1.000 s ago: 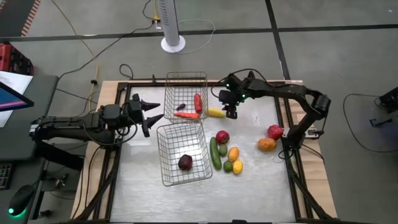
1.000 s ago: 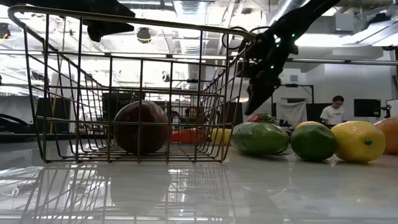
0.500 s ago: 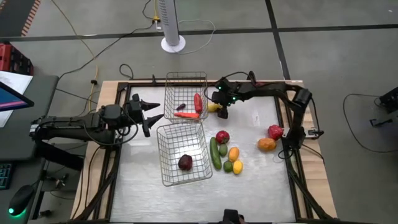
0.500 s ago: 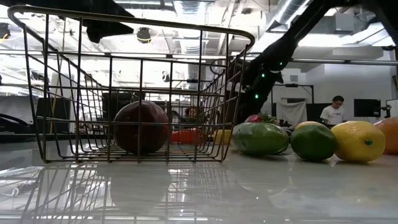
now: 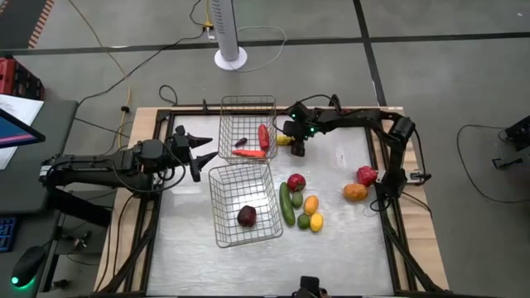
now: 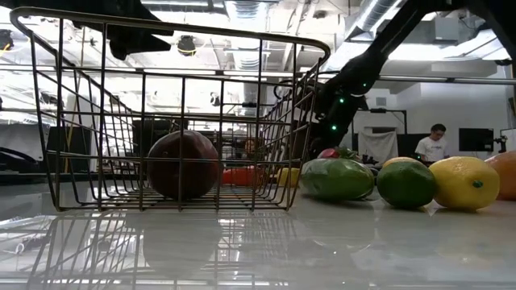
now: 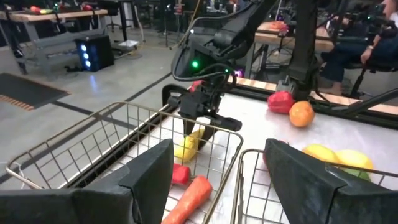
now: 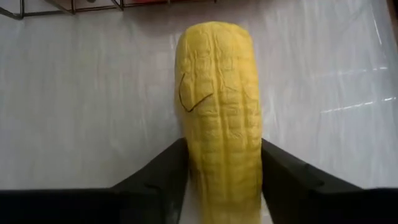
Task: Sort produce into baskets
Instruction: Put the yellow corn into the top basket
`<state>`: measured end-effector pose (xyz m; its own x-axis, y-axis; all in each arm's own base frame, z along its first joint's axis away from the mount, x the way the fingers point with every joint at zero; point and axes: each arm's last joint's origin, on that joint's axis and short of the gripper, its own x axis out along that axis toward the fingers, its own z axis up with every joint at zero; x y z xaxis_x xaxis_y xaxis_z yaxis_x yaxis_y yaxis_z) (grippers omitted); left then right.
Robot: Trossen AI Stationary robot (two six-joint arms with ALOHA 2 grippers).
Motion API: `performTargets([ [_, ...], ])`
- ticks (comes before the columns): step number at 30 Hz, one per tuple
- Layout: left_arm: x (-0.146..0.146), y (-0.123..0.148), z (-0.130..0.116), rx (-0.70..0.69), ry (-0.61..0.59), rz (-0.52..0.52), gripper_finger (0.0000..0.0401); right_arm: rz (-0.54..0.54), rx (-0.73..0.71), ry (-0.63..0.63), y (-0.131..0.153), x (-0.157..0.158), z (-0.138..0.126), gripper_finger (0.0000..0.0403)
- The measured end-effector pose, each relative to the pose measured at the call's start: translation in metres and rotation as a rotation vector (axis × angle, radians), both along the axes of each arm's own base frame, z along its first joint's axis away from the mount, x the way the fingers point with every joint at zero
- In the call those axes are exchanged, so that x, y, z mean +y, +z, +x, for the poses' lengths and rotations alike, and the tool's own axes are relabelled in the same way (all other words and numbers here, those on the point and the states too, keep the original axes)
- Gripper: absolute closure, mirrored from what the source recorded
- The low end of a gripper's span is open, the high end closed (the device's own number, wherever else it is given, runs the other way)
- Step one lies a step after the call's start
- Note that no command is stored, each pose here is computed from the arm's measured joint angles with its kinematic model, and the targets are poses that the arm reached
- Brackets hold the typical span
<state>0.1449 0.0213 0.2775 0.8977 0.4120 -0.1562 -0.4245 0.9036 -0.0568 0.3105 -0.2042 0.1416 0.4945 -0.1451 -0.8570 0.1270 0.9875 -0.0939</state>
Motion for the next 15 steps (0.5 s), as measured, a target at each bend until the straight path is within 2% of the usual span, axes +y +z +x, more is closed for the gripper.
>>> performTargets([
  [5,0.0,0.0,0.0,-0.008,0.002,-0.016,0.0162,-0.001,0.007,-0.008,0.0,0.0,0.0,0.0256],
  [10,0.0,0.0,0.0,-0.009,0.003,-0.019,0.0162,-0.06,0.081,-0.053,0.009,0.002,-0.005,0.0252],
  [15,0.0,0.0,0.0,-0.007,0.001,-0.008,0.0162,-0.154,0.142,-0.116,0.043,0.004,-0.016,0.0223],
])
